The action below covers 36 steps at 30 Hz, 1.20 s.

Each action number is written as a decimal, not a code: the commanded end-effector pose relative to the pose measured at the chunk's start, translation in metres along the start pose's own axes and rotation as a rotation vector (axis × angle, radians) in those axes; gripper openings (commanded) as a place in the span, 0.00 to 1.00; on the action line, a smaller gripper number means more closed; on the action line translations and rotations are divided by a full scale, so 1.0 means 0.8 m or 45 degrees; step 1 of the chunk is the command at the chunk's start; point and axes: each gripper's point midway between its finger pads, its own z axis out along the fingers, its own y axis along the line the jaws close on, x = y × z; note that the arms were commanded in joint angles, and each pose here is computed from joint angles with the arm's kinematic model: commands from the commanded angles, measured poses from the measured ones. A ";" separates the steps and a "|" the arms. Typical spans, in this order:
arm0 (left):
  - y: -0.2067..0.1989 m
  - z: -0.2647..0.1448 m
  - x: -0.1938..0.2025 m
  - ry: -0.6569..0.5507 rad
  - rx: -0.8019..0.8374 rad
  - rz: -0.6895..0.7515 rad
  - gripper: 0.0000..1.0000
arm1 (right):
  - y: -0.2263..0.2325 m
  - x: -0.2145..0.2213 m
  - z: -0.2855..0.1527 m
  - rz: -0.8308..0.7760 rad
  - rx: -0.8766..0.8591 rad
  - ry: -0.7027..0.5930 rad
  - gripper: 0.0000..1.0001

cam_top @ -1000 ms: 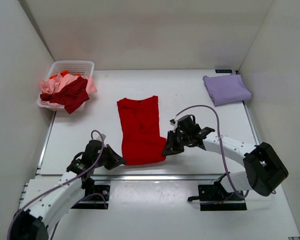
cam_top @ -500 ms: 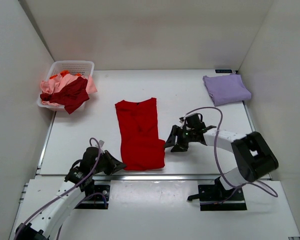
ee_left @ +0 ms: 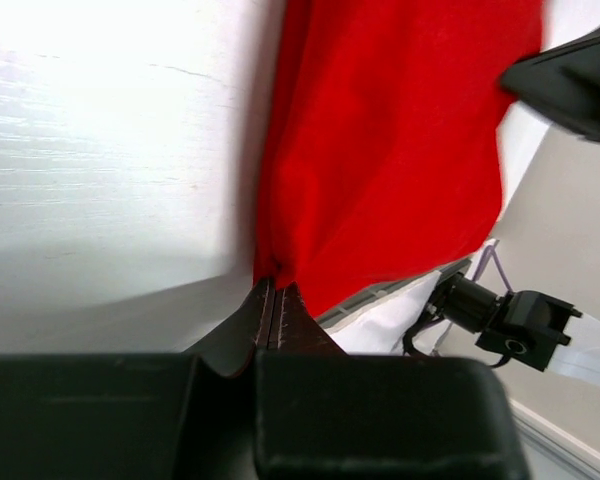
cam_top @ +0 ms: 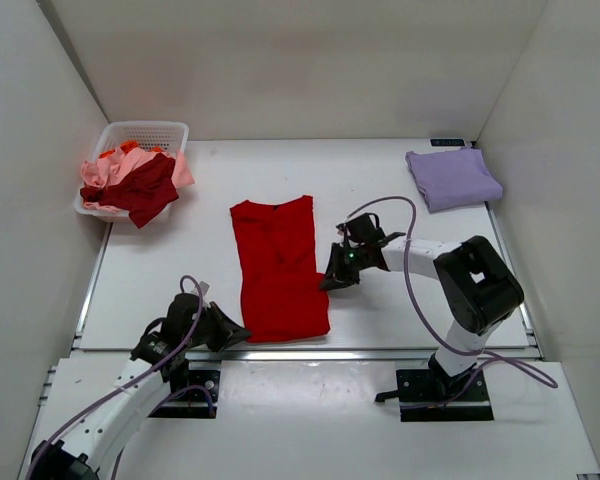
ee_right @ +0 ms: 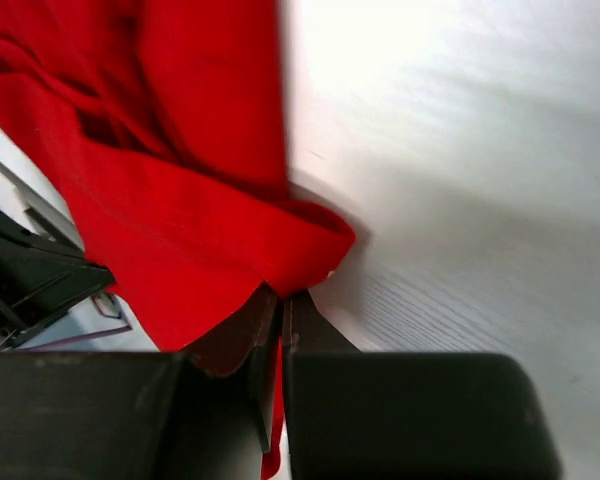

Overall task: Fold and stack the t-shirts
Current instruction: Grab one side of the 2/3 rectangular tshirt with both arms

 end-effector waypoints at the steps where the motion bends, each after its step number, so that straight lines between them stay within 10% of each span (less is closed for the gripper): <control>1: 0.012 -0.004 0.005 0.025 -0.071 0.019 0.00 | 0.036 -0.034 -0.015 -0.192 0.018 -0.125 0.00; 12: 0.015 -0.005 0.002 0.016 -0.102 0.021 0.00 | 0.051 -0.075 -0.008 -0.305 -0.048 -0.151 0.00; 22: 0.013 -0.005 0.000 0.011 -0.108 0.027 0.00 | 0.007 -0.054 -0.028 -0.268 0.220 -0.141 0.49; 36: 0.008 -0.006 -0.002 0.003 -0.116 0.045 0.00 | 0.027 0.064 -0.048 -0.022 -0.196 -0.190 0.58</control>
